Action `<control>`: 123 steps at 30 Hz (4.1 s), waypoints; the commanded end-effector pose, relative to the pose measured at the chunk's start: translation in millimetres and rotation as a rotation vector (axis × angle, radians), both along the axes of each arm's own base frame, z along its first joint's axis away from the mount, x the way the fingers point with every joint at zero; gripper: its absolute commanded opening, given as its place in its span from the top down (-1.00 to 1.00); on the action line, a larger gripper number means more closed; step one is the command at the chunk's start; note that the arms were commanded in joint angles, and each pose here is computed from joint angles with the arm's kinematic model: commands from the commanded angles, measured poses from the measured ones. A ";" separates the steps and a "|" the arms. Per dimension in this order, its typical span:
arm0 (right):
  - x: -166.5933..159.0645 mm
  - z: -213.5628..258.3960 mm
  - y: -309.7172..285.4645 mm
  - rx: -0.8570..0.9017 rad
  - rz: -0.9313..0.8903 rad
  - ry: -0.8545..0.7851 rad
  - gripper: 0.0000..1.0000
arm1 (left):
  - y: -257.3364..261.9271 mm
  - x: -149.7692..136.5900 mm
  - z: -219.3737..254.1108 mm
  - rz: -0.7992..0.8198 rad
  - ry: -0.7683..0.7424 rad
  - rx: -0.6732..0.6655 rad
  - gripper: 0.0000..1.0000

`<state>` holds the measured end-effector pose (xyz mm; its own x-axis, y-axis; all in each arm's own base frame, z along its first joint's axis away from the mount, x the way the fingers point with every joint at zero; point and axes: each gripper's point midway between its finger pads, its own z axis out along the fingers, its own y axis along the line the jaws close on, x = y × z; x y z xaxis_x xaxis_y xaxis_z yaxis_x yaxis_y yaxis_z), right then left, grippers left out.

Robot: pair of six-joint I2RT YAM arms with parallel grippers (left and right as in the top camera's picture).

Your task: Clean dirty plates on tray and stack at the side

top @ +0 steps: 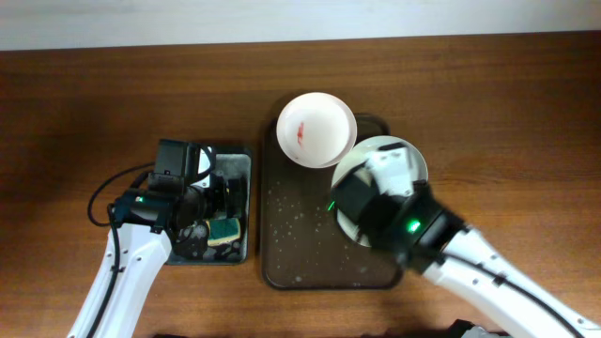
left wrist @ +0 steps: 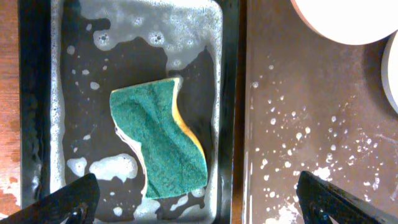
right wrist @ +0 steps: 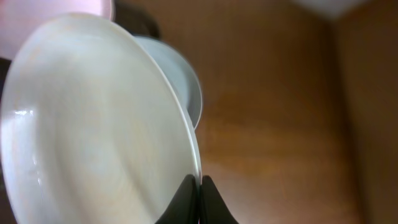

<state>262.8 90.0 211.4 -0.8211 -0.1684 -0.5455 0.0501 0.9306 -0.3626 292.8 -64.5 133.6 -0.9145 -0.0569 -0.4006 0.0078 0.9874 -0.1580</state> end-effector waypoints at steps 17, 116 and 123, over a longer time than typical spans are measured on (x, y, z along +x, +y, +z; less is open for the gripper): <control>44.4 -116.0 -265.0 0.837 -0.772 0.209 -0.09 | -0.2 1.9 6.2 -0.006 -0.016 -0.009 -0.99; 21.4 -217.2 22.2 0.523 0.026 0.700 0.92 | -85.9 32.5 -153.1 -0.197 0.132 0.581 1.00; 19.9 -217.1 21.9 0.522 0.022 0.706 0.92 | -213.2 -5.3 -139.5 -0.415 0.288 -0.148 1.00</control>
<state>289.7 133.4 6.6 -0.9966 -0.0671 0.0483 -0.0522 0.9636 0.2621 330.0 -227.2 11.6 -0.9074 0.2973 -0.2971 0.2947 0.9540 0.0546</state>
